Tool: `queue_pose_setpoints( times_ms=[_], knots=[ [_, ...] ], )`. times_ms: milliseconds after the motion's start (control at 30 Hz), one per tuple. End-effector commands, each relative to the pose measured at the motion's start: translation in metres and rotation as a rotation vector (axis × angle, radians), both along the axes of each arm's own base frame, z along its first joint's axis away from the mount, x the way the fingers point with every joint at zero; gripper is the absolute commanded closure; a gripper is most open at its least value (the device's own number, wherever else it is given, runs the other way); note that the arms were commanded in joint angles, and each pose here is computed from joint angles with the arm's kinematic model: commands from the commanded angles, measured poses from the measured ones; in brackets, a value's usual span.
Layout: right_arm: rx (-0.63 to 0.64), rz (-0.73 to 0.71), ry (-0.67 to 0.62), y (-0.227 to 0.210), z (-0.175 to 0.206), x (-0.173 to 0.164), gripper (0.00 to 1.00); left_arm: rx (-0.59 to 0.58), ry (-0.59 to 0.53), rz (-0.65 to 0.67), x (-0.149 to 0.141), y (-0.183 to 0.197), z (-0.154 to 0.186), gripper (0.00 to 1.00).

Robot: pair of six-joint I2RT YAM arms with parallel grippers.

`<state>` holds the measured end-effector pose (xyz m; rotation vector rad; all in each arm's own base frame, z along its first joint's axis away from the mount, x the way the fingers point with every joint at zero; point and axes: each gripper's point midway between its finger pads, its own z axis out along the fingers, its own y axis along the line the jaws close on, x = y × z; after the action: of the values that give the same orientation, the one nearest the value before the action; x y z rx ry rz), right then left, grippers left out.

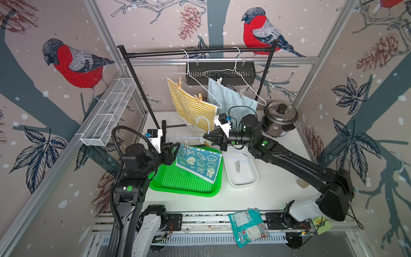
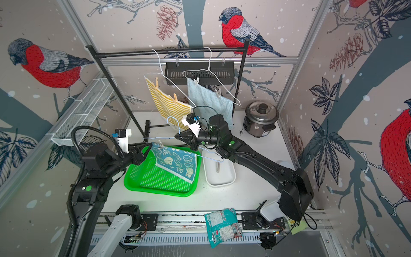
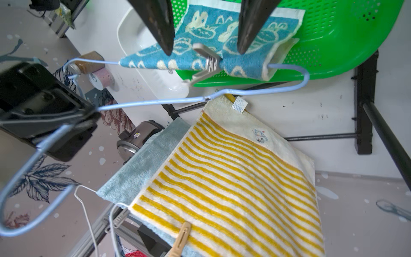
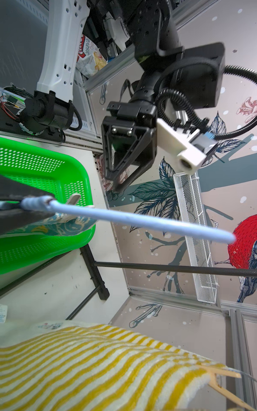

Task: Remove the clothespins securing towels to the hanger
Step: Remove the clothespin from the hanger.

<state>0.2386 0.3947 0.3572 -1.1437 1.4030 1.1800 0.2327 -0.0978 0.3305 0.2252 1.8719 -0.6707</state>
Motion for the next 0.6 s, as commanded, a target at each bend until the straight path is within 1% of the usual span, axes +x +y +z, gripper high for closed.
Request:
queue_pose_setpoints(
  times_ms=[0,167,233,300,367,433,467,567],
  knots=[
    [-0.008,0.031,-0.041,-0.003,0.002,-0.004,1.00,0.151,-0.048,-0.053,-0.011,-0.003,-0.003,0.50],
    [-0.017,0.039,-0.043,-0.005,0.001,-0.003,1.00,0.271,-0.125,-0.062,-0.011,0.000,0.004,0.45],
    [-0.014,0.037,-0.042,-0.007,0.002,-0.002,1.00,0.329,-0.143,-0.095,-0.013,-0.002,0.000,0.42],
    [-0.012,0.045,-0.039,-0.008,0.002,-0.002,1.00,0.411,-0.166,-0.139,-0.017,-0.004,-0.011,0.41],
    [-0.009,0.053,-0.037,-0.007,0.003,-0.003,1.00,0.494,-0.196,-0.168,-0.020,-0.003,-0.022,0.37],
    [-0.010,0.059,-0.036,-0.007,0.002,-0.004,1.00,0.580,-0.264,-0.222,-0.026,-0.005,-0.029,0.34],
    [-0.009,0.059,-0.035,-0.007,0.003,-0.004,1.00,0.618,-0.306,-0.245,-0.028,-0.006,-0.032,0.31],
    [-0.009,0.069,-0.030,-0.007,0.002,-0.005,1.00,0.671,-0.397,-0.221,-0.023,-0.004,-0.029,0.23]
  ],
)
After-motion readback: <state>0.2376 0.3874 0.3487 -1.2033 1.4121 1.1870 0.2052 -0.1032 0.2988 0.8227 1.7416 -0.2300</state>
